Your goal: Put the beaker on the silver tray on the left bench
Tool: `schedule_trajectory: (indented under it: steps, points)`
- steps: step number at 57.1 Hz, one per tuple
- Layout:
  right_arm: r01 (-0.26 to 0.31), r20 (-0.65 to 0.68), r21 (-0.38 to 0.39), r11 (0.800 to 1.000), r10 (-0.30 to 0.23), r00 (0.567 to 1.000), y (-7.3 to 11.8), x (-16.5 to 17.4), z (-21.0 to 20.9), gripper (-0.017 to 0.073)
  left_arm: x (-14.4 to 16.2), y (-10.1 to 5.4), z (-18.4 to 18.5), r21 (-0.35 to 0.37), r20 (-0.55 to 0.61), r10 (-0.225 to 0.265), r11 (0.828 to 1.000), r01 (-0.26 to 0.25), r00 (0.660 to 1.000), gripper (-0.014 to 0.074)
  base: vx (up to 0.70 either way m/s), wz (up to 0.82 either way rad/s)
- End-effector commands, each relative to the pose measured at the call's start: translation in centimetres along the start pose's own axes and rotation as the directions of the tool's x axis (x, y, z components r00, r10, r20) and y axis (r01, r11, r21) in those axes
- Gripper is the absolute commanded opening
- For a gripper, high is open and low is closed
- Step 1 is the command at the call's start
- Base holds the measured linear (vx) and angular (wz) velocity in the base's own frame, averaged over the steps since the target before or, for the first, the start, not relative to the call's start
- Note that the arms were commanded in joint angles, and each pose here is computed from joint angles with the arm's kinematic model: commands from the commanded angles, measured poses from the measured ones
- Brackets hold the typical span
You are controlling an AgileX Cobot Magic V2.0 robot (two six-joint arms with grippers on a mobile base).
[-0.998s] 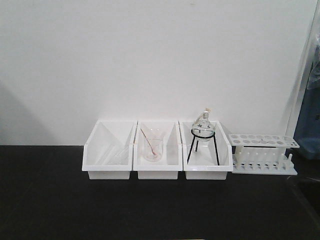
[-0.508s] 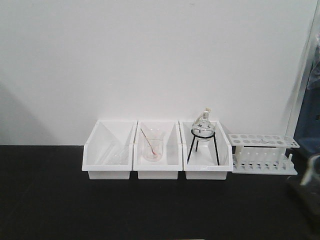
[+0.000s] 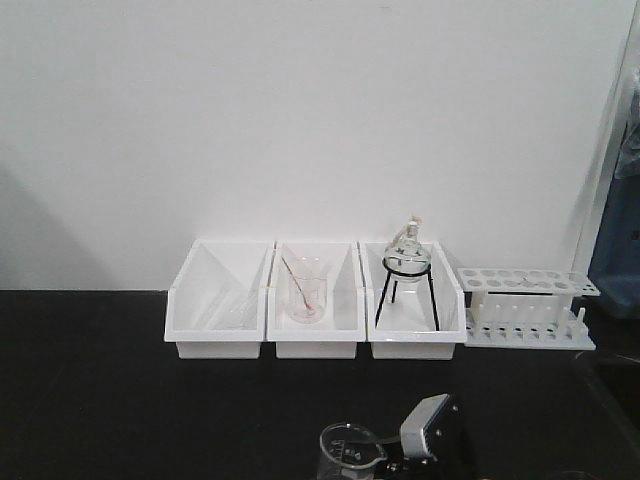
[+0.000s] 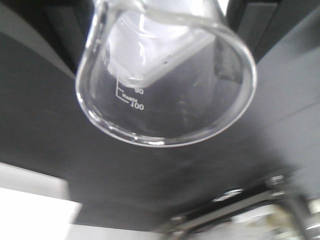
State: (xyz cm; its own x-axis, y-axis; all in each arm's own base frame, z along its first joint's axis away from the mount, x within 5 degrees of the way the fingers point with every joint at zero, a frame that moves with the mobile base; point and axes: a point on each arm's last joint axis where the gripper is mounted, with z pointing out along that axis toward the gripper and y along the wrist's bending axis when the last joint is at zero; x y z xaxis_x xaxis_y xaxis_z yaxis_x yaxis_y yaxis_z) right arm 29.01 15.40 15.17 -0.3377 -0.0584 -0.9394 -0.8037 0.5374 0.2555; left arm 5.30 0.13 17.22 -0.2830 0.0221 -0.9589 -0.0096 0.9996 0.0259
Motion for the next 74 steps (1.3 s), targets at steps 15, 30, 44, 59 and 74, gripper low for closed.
schedule_trajectory:
  steps: [15, 30, 44, 59, 74]
  points:
    - [0.183, 0.0, 0.106, 0.977, -0.184, 0.983, -1.9, -1.4, 0.3, -0.0003, 0.1, -0.1, 0.2, 0.008, 0.066, -0.004, 1.0, 0.004, 0.998, 0.0001, 0.0, 0.0]
    - [0.193, -0.083, 0.079, 0.978, -0.186, 0.979, -2.7, 1.5, 1.1, -0.0003, 0.1, -0.1, 0.2, 0.008, 0.066, -0.004, 1.0, 0.004, 0.998, 0.0001, 0.0, 0.0]
    - [0.204, -0.08, 0.055, 0.977, -0.2, 0.977, -2.9, 2.7, 1.5, 0.0008, 0.1, -0.1, 0.2, 0.008, 0.066, -0.004, 1.0, 0.004, 0.998, 0.0001, 0.0, 0.0]
    - [0.203, -0.078, 0.051, 0.978, -0.198, 0.977, -2.8, 2.7, 1.5, 0.0168, 0.1, -0.1, 0.2, 0.008, 0.066, -0.004, 1.0, 0.004, 0.998, 0.0001, 0.0, 0.0]
    - [0.175, -0.072, 0.065, 0.982, -0.17, 0.983, -2.9, 2.7, 1.5, 0.053, 0.1, -0.1, 0.2, 0.008, 0.066, -0.004, 1.0, 0.004, 0.998, 0.0001, 0.0, 0.0]
